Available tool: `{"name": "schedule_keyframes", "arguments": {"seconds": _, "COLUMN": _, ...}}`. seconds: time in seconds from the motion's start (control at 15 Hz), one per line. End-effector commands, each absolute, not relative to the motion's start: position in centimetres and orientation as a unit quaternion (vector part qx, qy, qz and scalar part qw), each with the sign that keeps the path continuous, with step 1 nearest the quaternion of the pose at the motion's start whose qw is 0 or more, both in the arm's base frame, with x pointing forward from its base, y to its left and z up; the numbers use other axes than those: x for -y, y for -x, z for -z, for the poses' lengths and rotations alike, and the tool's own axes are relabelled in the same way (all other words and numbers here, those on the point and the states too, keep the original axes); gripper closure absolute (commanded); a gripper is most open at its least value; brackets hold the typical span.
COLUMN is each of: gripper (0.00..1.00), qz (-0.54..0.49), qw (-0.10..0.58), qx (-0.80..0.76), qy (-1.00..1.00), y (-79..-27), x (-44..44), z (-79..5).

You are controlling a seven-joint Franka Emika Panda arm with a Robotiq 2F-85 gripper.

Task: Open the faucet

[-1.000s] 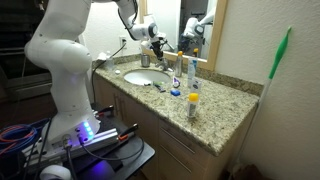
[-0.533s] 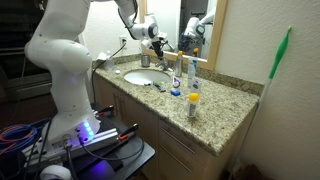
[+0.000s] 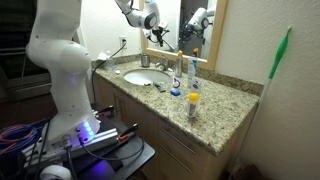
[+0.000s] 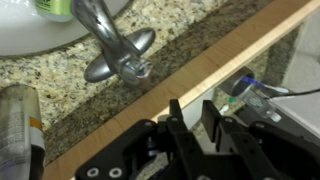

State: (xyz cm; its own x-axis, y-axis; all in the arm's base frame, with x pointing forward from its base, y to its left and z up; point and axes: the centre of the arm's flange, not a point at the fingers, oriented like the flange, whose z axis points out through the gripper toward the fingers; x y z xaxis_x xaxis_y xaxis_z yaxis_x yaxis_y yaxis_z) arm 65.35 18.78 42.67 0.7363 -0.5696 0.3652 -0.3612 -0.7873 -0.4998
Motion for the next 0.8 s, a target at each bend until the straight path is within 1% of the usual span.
{"name": "schedule_keyframes", "arguments": {"seconds": 0.0, "gripper": 0.93, "qz": 0.281, "qw": 0.241, "qx": -0.274, "qy": 0.887, "y": -62.6, "x": -18.2, "z": -47.0}}
{"name": "schedule_keyframes", "arguments": {"seconds": 0.07, "gripper": 0.65, "qz": 0.287, "qw": 0.247, "qx": -0.277, "qy": 0.883, "y": -62.3, "x": -18.1, "z": -48.0}}
{"name": "schedule_keyframes", "arguments": {"seconds": 0.2, "gripper": 0.41, "qz": 0.290, "qw": 0.246, "qx": -0.279, "qy": 0.882, "y": -61.7, "x": -17.8, "z": -49.1}}
{"name": "schedule_keyframes", "arguments": {"seconds": 0.27, "gripper": 0.40, "qz": 0.287, "qw": 0.246, "qx": -0.282, "qy": 0.882, "y": -61.3, "x": -17.6, "z": -49.5}}
{"name": "schedule_keyframes", "arguments": {"seconds": 0.4, "gripper": 0.28, "qz": 0.265, "qw": 0.245, "qx": -0.287, "qy": 0.887, "y": -60.8, "x": -16.8, "z": -49.4}}
{"name": "schedule_keyframes", "arguments": {"seconds": 0.47, "gripper": 0.20, "qz": 0.284, "qw": 0.243, "qx": -0.279, "qy": 0.884, "y": -62.5, "x": -18.1, "z": -49.6}}
{"name": "schedule_keyframes", "arguments": {"seconds": 0.53, "gripper": 0.38, "qz": 0.283, "qw": 0.243, "qx": -0.280, "qy": 0.885, "y": -62.4, "x": -18.0, "z": -49.6}}
{"name": "schedule_keyframes", "arguments": {"seconds": 0.67, "gripper": 0.24, "qz": 0.283, "qw": 0.244, "qx": -0.279, "qy": 0.885, "y": -62.4, "x": -18.1, "z": -49.6}}
{"name": "schedule_keyframes", "arguments": {"seconds": 0.73, "gripper": 0.20, "qz": 0.283, "qw": 0.244, "qx": -0.279, "qy": 0.885, "y": -62.4, "x": -18.1, "z": -49.6}}
